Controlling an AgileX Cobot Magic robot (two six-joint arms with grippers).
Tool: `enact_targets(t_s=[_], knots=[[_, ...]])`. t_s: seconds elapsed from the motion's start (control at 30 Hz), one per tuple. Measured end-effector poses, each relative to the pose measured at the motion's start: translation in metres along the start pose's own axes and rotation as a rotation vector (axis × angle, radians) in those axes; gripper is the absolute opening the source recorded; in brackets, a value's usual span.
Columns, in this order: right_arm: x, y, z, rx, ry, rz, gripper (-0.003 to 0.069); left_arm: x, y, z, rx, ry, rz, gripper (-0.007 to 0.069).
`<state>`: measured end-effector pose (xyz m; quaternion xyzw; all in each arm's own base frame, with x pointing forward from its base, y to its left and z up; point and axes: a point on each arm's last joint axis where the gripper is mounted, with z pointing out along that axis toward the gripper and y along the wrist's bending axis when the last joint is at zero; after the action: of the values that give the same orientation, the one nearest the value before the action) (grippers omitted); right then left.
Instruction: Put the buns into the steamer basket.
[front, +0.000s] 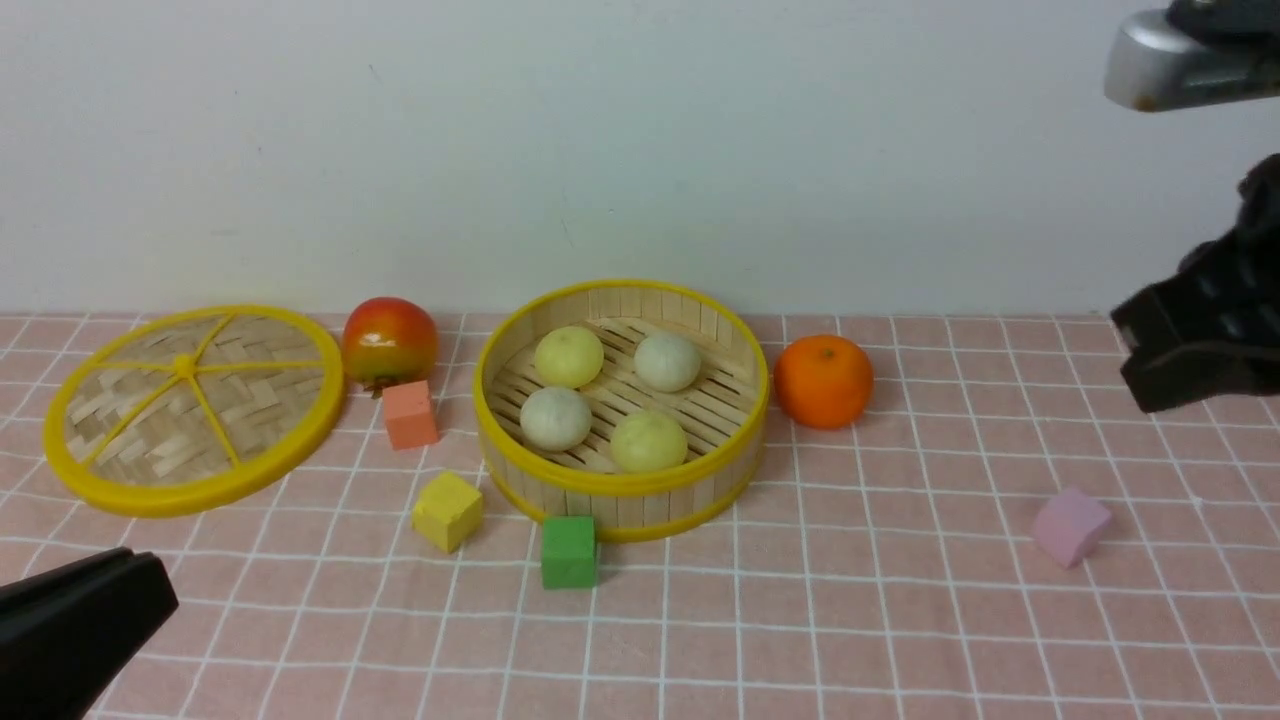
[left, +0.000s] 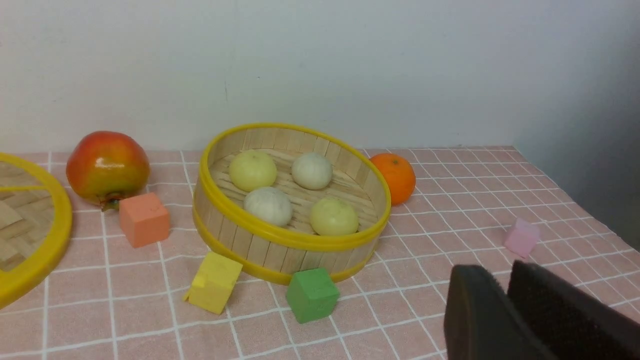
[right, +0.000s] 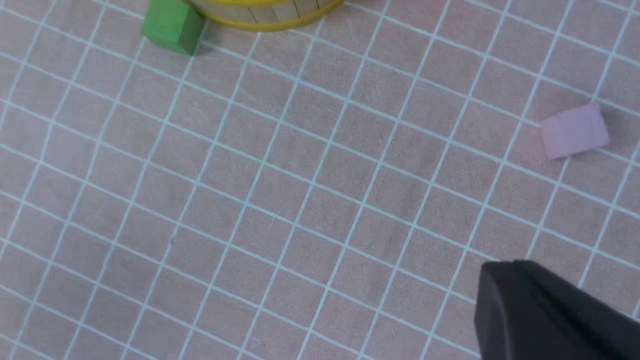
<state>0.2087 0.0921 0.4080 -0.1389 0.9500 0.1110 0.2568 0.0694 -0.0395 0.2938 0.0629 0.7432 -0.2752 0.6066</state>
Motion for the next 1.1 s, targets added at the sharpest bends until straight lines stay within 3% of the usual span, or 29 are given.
enact_targets(t_s=[0.27, 0.43, 0.57, 0.6, 0.63, 0.77, 1.1], knots=[[0.011, -0.001, -0.024, 0.015, -0.072, -0.014, -0.0013, 0.000, 0.000, 0.000, 0.000, 0.000, 0.000, 0.0111], [0.054, -0.024, -0.016, 0.120, -0.201, -0.083, -0.0013, 0.000, 0.000, 0.000, 0.000, 0.000, 0.000, 0.0113], [0.144, -0.050, 0.016, 0.223, -0.478, -0.041, -0.0013, 0.000, 0.000, 0.000, 0.000, 0.000, 0.000, 0.0119], [0.150, -0.051, 0.019, 0.222, -0.472, -0.040, -0.0013, 0.000, 0.000, 0.000, 0.000, 0.000, 0.000, 0.0119], [0.185, -0.056, 0.034, 0.267, -0.597, -0.004, -0.0013, 0.000, 0.000, 0.000, 0.000, 0.000, 0.000, 0.0121], [0.247, -0.067, 0.087, 0.310, -0.697, 0.091, -0.0013, 0.000, 0.000, 0.000, 0.000, 0.000, 0.000, 0.0123], [0.270, -0.067, 0.101, 0.311, -0.740, 0.122, -0.0013, 0.000, 0.000, 0.000, 0.000, 0.000, -0.001, 0.0130]])
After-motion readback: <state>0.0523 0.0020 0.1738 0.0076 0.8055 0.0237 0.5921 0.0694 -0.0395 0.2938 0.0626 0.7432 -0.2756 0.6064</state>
